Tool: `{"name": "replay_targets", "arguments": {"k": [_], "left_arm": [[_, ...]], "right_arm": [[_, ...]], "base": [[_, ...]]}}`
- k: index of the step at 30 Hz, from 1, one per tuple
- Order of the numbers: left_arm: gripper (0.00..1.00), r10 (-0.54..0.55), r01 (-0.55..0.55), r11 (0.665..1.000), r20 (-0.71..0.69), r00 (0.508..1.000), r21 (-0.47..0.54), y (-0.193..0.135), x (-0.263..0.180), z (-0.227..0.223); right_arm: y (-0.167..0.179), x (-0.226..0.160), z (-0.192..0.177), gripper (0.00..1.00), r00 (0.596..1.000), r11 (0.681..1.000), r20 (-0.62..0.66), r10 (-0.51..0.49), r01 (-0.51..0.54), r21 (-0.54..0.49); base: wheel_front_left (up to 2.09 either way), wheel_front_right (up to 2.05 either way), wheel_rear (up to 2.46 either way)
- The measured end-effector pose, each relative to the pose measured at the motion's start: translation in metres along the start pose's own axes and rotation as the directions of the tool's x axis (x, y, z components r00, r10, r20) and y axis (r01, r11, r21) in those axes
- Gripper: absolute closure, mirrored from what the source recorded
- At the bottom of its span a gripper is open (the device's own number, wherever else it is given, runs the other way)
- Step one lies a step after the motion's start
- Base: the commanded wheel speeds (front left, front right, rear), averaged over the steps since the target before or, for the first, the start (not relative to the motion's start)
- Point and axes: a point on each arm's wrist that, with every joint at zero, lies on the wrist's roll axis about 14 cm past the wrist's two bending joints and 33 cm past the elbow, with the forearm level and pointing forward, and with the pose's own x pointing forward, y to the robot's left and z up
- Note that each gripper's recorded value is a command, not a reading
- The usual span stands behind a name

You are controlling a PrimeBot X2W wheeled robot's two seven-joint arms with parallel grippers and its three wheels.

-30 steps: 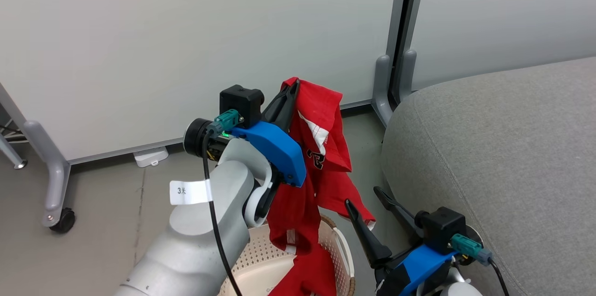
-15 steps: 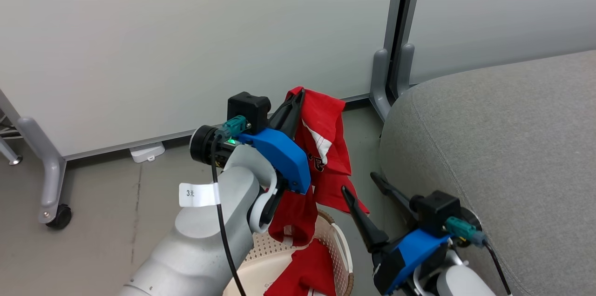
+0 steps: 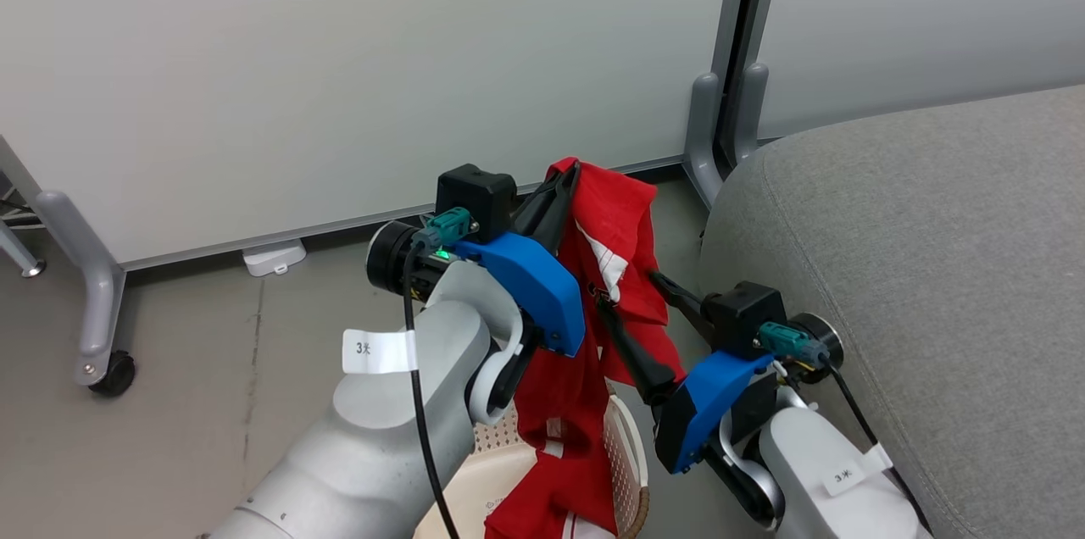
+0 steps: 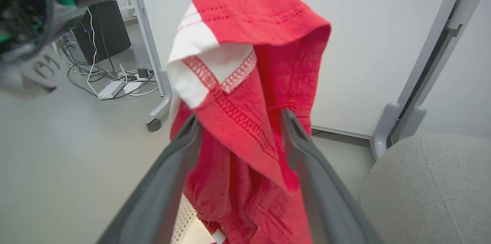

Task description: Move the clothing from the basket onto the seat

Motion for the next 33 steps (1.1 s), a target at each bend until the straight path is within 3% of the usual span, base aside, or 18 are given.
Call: {"name": "replay_targets", "arguments": {"k": [9,10,11,12,33], "left_arm": [[1.0,-0.017,0.017,1.0,-0.005,1.0,-0.006,-0.003,0.001,-0.001],[1.0,-0.017,0.017,1.0,-0.004,1.0,-0.008,-0.003,0.001,-0.001],[1.0,-0.017,0.017,1.0,-0.004,1.0,-0.006,-0.003,0.001,-0.001],[1.0,-0.018,0.018,1.0,-0.005,1.0,-0.008,-0.003,0.001,-0.001],[1.0,-0.02,0.02,1.0,-0.018,1.0,-0.003,-0.006,0.004,-0.005]], "right_arm": [[0.006,0.025,0.003,0.0,0.999,0.998,-0.003,0.051,-0.051,0.028],[0.008,0.026,0.002,0.1,0.998,0.998,-0.008,0.058,-0.058,0.034],[0.01,0.027,0.0,0.78,0.998,0.997,-0.012,0.065,-0.065,0.039],[0.012,0.027,-0.001,1.0,0.997,0.997,-0.015,0.072,-0.071,0.04],[0.007,0.026,0.0,1.0,0.998,0.997,-0.005,0.065,-0.065,0.052]], "base": [[0.0,0.0,0.0],[0.0,0.0,0.0],[0.0,0.0,0.0],[0.0,0.0,0.0],[0.0,0.0,0.0]]}}
